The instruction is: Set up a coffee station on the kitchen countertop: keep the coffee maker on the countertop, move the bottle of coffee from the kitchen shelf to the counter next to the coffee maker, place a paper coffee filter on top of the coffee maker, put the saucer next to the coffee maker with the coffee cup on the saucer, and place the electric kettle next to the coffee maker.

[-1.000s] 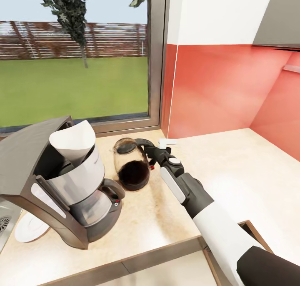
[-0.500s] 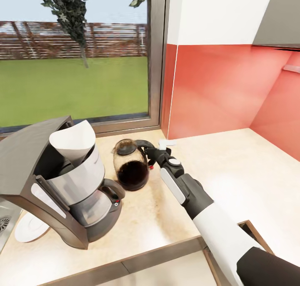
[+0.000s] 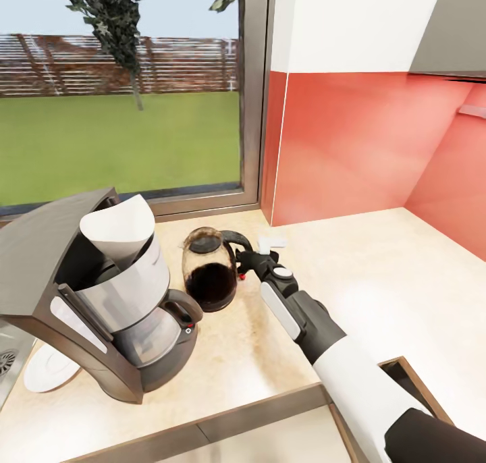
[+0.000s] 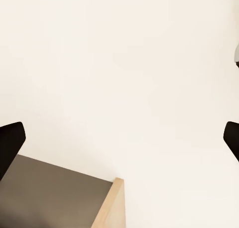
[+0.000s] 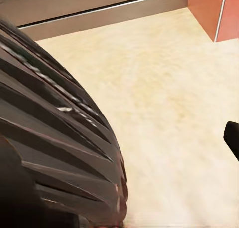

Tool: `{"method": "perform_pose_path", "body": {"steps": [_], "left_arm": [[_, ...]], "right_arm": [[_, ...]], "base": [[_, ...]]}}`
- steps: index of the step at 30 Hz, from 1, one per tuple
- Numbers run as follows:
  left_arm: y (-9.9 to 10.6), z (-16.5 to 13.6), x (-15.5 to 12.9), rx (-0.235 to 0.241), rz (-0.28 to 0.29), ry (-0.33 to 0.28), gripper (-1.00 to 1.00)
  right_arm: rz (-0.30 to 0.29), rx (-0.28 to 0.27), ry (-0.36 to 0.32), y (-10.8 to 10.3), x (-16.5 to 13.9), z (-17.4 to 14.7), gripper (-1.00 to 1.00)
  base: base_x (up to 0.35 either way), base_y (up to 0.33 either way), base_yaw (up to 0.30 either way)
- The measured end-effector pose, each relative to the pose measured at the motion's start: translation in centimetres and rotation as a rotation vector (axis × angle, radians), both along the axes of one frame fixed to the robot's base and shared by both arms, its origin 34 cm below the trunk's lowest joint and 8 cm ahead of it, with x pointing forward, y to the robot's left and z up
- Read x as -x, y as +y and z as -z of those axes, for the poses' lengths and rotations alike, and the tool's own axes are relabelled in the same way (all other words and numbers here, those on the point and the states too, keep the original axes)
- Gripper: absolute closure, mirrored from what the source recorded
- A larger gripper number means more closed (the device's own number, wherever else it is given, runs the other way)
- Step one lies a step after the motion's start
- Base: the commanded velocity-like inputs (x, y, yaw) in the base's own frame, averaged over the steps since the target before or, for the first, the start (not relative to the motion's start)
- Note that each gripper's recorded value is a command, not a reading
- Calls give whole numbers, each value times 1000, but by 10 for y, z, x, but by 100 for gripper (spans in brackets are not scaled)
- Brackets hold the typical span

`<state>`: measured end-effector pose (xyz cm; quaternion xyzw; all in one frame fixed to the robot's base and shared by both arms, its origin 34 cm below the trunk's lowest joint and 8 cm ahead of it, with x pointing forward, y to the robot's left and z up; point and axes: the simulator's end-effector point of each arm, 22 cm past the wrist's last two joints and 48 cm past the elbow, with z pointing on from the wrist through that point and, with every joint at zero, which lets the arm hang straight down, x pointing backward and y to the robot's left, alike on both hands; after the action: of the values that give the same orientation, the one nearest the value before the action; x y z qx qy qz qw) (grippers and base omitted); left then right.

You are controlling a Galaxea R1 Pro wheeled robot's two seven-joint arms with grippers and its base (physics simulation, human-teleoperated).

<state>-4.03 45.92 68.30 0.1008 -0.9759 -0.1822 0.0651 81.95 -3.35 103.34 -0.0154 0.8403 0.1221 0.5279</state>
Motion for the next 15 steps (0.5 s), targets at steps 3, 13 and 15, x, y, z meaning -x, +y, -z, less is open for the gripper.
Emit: {"method": "perform_pose_path", "body": {"steps": [3,13,15], "left_arm": [[0,0,0,0,0,0,-100],[0,0,0,0,1,0,-100],[0,0,0,1,1,0,-100]], "right_arm": [[2,7,19,-2,2,10,-100],[4,12,38,-3,4,20,-100],[4,12,38,-3,4,20,-100]], "base": [[0,0,0],[0,0,0],[0,0,0]]}}
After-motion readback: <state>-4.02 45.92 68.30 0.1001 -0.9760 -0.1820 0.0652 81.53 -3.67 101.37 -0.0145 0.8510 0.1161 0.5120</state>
